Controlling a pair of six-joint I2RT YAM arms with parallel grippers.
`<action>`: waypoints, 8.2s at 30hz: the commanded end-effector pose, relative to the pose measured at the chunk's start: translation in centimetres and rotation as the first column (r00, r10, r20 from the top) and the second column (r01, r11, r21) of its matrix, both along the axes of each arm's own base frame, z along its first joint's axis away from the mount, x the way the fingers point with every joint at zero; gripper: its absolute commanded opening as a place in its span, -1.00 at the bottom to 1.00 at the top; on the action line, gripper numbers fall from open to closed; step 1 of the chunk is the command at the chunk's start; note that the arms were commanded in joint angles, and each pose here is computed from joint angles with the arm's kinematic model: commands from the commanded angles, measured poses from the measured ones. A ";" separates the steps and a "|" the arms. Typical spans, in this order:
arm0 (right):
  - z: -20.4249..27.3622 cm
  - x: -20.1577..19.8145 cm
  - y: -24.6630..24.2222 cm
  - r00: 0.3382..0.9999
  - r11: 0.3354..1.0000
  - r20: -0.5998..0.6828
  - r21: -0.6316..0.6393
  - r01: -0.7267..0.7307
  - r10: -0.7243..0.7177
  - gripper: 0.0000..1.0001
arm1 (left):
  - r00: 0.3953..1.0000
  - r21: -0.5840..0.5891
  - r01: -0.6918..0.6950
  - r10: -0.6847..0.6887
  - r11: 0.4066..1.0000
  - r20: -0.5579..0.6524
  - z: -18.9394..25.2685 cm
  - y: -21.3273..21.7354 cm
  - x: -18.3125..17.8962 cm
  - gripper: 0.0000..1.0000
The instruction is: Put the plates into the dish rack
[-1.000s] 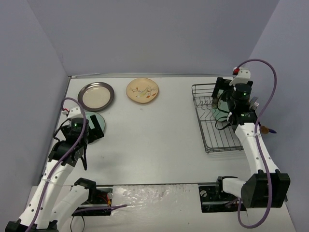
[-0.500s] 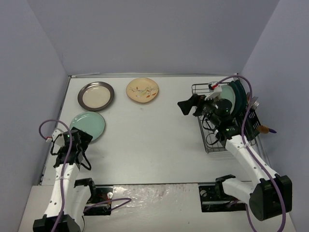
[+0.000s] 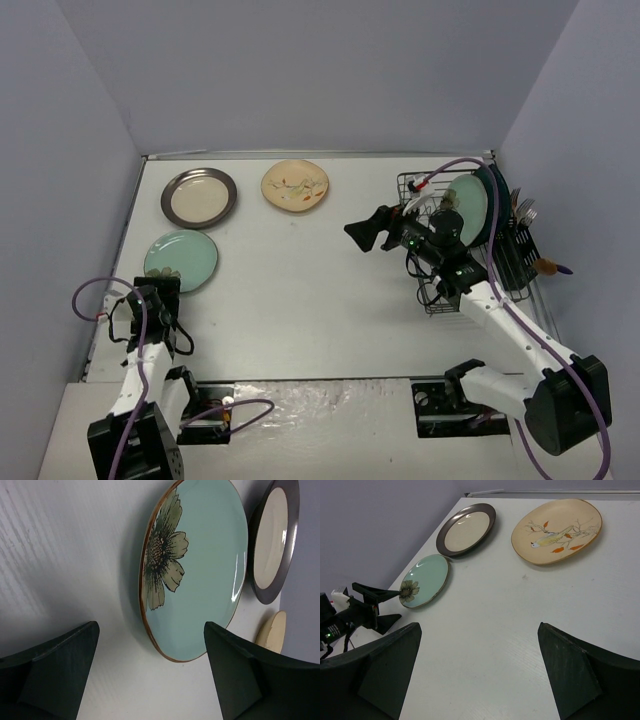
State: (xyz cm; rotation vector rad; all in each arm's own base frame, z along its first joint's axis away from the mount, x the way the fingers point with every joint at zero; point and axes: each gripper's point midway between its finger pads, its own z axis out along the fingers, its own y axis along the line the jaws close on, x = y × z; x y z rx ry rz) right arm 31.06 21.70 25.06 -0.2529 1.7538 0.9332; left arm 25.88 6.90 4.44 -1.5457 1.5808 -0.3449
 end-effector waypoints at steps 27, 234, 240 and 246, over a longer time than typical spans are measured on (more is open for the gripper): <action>3.0 0.0 1.1 0.992 0.998 0.121 0.040 -0.045 0.040 1.00 | 0.997 -0.089 -0.063 0.066 0.994 0.029 -3.9 0.8 2.3 -0.65; 8.4 2.7 -3.9 0.978 0.974 0.194 0.225 0.036 -0.081 1.00 | 0.876 -0.131 0.483 -0.476 0.866 0.080 -1.7 -25.3 30.2 -0.56; 8.1 2.7 -3.9 0.978 0.977 0.191 0.207 0.043 -0.084 1.00 | 0.872 -0.116 0.489 -0.482 0.865 0.085 -1.1 -25.3 29.6 -1.00; 7.1 2.9 -3.3 0.987 0.984 0.148 0.174 0.032 -0.059 1.00 | 0.844 -0.061 0.522 -0.506 0.851 0.176 3.1 -24.7 26.7 -1.00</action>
